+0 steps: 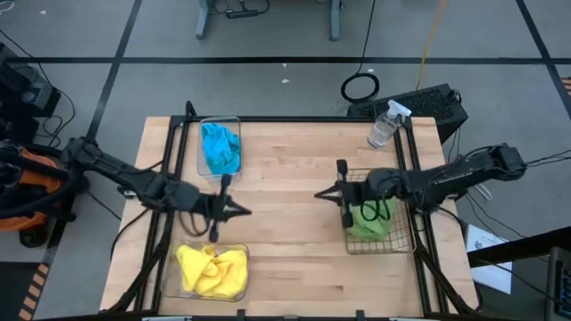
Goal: Sort microfiber towel by color & place in baskets
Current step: Return to Home Position
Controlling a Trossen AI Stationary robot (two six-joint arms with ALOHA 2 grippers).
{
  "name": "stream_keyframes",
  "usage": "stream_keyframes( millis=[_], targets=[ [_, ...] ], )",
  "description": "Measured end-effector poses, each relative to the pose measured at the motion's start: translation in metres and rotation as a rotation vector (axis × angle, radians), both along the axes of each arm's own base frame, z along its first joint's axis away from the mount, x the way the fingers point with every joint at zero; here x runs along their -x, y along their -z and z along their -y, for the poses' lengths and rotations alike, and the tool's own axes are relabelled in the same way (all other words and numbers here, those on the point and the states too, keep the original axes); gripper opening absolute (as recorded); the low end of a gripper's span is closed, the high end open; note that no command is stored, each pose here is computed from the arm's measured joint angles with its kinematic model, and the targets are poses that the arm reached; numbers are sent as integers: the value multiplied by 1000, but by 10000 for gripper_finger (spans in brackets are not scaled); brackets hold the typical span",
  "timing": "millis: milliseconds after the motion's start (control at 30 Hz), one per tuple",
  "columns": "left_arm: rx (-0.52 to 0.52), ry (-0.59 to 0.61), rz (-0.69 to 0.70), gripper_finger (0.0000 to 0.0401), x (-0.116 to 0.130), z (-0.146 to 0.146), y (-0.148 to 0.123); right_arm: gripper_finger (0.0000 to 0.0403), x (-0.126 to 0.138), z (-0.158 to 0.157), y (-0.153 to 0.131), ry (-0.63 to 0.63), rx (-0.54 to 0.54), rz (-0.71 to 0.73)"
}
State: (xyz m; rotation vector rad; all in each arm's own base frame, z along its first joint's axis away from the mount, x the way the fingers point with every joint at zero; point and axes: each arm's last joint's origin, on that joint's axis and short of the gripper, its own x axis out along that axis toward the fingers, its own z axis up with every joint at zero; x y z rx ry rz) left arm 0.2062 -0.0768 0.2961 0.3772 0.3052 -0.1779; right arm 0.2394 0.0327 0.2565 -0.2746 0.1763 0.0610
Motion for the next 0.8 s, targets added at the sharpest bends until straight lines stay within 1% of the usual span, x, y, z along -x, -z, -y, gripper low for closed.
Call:
stream_keyframes(
  millis=[100,167,233,367,433,500,600,800],
  targets=[
    [28,-44,25,2,-7,-17,10,0,4,11,8,-10,-15,30],
    [40,-74,31,2,-9,-28,18,0,5,16,13,9,-18,46],
    [64,-104,34,2,-11,-36,26,0,7,18,19,23,-27,33],
    [88,-164,22,2,-11,-49,37,0,10,20,26,40,-89,13],
    [95,-172,24,2,-11,-52,39,0,12,18,29,34,-94,5],
    [98,-155,36,2,-9,-53,41,0,16,17,33,28,-91,1],
    [106,-166,44,2,-5,-57,48,0,28,18,40,25,-99,60],
    [128,-178,60,2,10,-60,58,0,63,21,59,20,-118,205]
  ],
)
